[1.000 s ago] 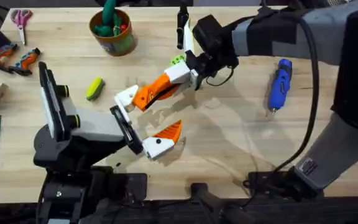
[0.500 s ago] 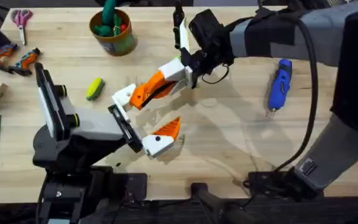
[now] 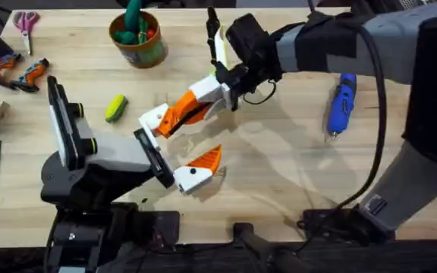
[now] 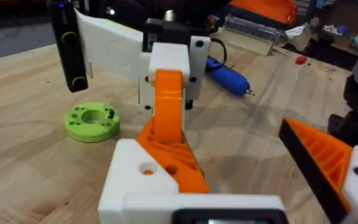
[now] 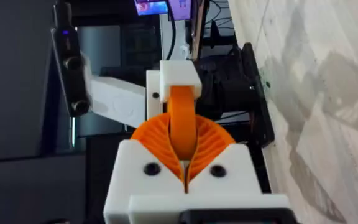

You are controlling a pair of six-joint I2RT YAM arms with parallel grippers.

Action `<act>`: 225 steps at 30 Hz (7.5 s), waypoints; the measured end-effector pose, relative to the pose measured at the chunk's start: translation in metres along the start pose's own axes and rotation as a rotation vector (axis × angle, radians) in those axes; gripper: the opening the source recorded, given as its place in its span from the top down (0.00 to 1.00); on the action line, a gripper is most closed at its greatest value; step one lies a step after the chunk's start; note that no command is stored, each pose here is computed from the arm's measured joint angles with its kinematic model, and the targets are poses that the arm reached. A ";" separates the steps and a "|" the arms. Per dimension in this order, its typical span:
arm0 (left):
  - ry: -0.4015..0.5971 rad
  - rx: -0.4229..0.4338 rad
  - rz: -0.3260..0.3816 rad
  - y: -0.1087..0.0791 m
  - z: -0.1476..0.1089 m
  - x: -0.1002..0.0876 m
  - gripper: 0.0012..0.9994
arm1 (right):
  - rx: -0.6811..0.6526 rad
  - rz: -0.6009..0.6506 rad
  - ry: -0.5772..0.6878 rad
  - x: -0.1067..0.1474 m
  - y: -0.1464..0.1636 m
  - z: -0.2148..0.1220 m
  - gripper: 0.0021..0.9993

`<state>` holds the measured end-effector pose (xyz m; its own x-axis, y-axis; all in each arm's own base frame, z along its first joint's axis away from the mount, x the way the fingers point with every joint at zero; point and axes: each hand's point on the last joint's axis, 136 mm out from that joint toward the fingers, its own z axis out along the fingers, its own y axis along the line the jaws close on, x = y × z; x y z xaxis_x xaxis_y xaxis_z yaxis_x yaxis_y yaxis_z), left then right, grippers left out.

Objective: Pick up the gripper from the table and insert it into the empty holder that is missing its gripper. Then pick up a screw, insert it into the mounting hole, and use the screwdriver to tighten it. Finally, clean up the table by picking up the vegetable and placing it into the bucket.

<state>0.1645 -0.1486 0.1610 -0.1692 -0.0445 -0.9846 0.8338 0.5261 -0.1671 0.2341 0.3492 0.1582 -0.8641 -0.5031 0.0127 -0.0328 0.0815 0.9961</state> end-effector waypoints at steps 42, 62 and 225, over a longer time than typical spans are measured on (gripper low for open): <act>0.000 -0.061 -0.043 0.012 -0.001 0.001 0.01 | 0.062 -0.022 -0.315 -0.015 -0.004 0.013 0.99; 0.000 -0.060 -0.050 0.012 -0.001 0.001 0.01 | 0.063 -0.020 -0.311 -0.014 -0.004 0.014 0.99; 0.011 0.052 0.002 -0.009 0.000 0.003 0.01 | 1.422 -0.362 -0.182 -0.090 -0.112 -0.153 0.99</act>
<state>0.1568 -0.1533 0.1600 -0.1731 -0.0341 -0.9843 0.8603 0.4814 -0.1679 0.3918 0.2539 0.0587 -0.7478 -0.5761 -0.3300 -0.6159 0.7875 0.0211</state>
